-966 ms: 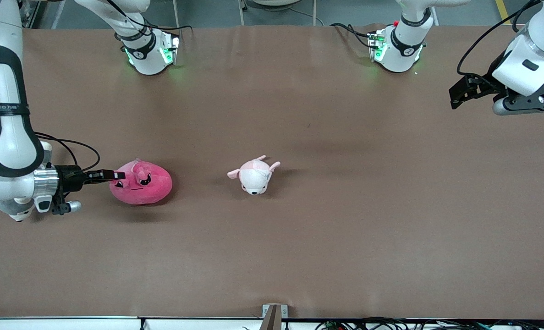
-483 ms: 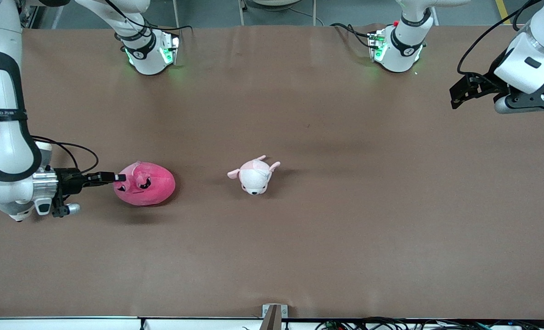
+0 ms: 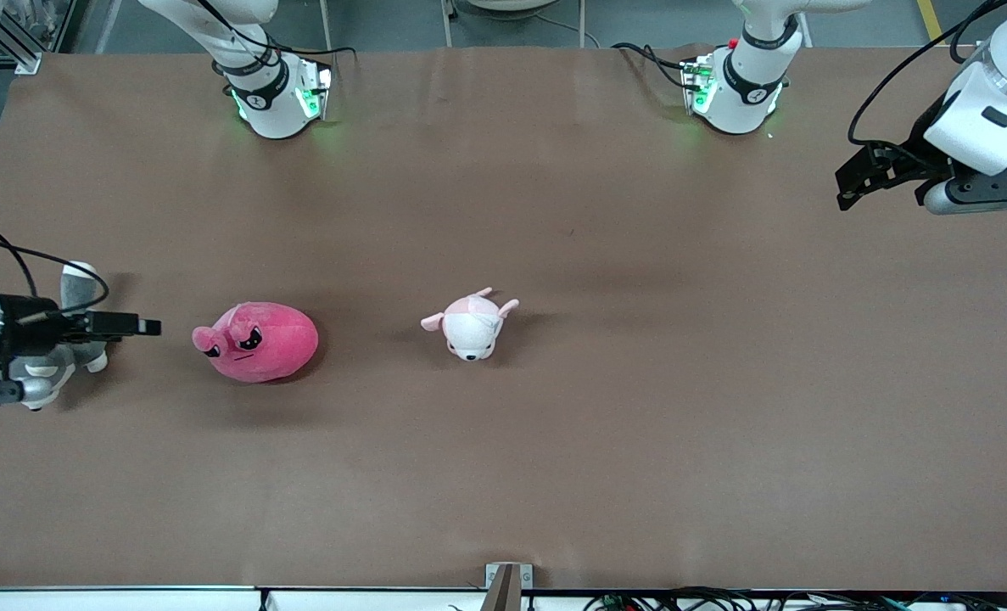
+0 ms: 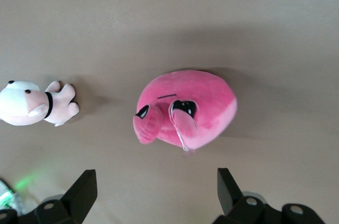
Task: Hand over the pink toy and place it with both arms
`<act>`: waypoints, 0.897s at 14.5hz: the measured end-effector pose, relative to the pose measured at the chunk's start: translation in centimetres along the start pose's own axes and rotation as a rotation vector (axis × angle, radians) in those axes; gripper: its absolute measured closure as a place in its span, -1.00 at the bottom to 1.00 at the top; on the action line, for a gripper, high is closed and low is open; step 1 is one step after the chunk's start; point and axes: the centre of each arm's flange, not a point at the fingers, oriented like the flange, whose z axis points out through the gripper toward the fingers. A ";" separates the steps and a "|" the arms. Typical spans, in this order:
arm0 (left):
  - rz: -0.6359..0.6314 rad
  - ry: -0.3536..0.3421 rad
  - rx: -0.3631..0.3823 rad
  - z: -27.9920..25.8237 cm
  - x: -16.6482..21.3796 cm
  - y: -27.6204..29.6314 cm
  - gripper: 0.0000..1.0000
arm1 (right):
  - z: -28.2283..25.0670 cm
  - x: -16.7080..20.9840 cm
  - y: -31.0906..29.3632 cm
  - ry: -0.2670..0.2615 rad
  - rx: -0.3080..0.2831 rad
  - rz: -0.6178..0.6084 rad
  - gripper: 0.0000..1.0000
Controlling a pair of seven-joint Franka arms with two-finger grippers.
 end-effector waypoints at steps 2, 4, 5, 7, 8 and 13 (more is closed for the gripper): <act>0.001 0.000 0.000 0.0 0.0 0.0 -1.00 | -2.8 -1.4 -1.8 0.033 -0.124 0.002 -1.00; 0.002 0.001 0.000 0.0 0.0 0.1 -1.00 | -5.2 -2.7 -4.5 0.073 -0.254 0.002 -1.00; 0.001 0.004 -0.001 -0.1 0.0 0.1 -1.00 | -6.2 -3.3 -5.8 0.096 -0.295 0.012 -1.00; 0.001 0.008 -0.002 -0.3 0.0 0.0 -1.00 | -8.3 -4.6 -7.7 0.143 -0.334 0.020 -1.00; 0.001 0.009 -0.002 -0.4 0.0 0.0 -1.00 | -9.5 -5.4 -8.2 0.167 -0.347 0.019 -1.00; 0.003 0.010 -0.002 -0.4 0.0 0.1 -1.00 | -13.7 -9.1 -8.6 0.250 -0.382 0.030 -1.00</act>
